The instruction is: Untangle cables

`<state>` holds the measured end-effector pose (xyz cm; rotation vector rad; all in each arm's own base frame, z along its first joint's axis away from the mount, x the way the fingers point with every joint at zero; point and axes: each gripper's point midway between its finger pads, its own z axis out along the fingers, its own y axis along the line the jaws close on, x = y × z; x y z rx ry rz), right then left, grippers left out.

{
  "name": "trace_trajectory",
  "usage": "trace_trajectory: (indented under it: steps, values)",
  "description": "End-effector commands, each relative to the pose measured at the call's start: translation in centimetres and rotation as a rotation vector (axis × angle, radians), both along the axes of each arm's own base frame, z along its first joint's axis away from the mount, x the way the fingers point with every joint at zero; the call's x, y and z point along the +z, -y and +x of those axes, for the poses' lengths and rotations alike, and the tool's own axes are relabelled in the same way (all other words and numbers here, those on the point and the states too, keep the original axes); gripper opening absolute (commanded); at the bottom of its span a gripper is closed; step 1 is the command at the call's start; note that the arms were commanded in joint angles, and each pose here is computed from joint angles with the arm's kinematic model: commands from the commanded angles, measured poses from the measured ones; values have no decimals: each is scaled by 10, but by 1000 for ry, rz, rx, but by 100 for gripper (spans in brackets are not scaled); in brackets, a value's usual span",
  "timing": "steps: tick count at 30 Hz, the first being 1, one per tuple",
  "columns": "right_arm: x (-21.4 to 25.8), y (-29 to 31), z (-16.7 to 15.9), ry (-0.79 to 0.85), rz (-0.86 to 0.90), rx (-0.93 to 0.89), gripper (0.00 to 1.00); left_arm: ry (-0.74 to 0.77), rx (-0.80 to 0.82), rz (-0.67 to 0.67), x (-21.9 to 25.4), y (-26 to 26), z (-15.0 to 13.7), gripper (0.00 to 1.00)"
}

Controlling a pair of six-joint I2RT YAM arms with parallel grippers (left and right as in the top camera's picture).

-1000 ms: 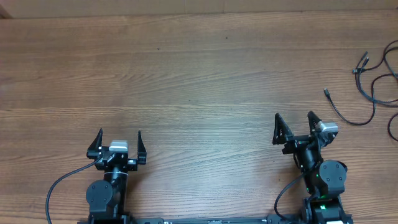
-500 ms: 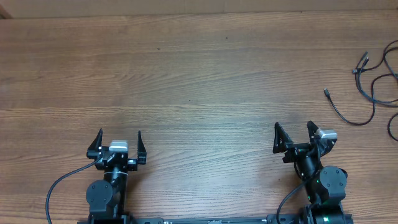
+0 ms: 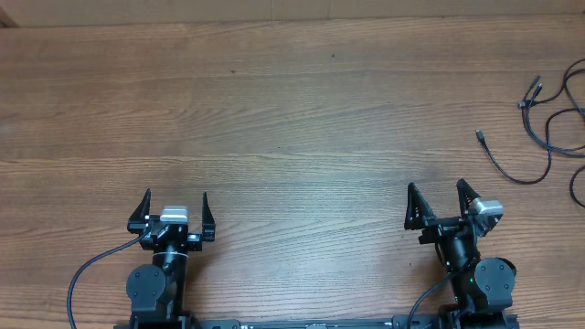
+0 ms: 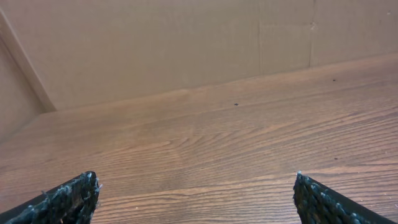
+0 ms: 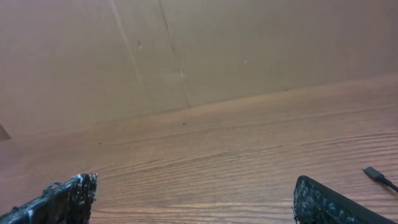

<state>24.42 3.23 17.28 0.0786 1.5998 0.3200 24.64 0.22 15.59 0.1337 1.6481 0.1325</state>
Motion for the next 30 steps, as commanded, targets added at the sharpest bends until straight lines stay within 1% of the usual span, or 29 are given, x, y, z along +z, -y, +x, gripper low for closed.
trace_trajectory:
  steps: [1, 23, 27, 30]
  values:
    - [-2, 0, 0, 2, 0, -4, 100, 4, 19, 24, 0, -4, 0, 100]
    - [-2, 1, 0, 2, -1, -5, 100, 4, 19, 24, 0, -4, 0, 100]
    - [-2, 0, 0, 9, -41, -1, 100, 4, 19, 24, 0, -4, 0, 100]
    - [0, -10, -2, 38, -150, 61, 100, 4, 19, 23, 0, -4, 0, 100]
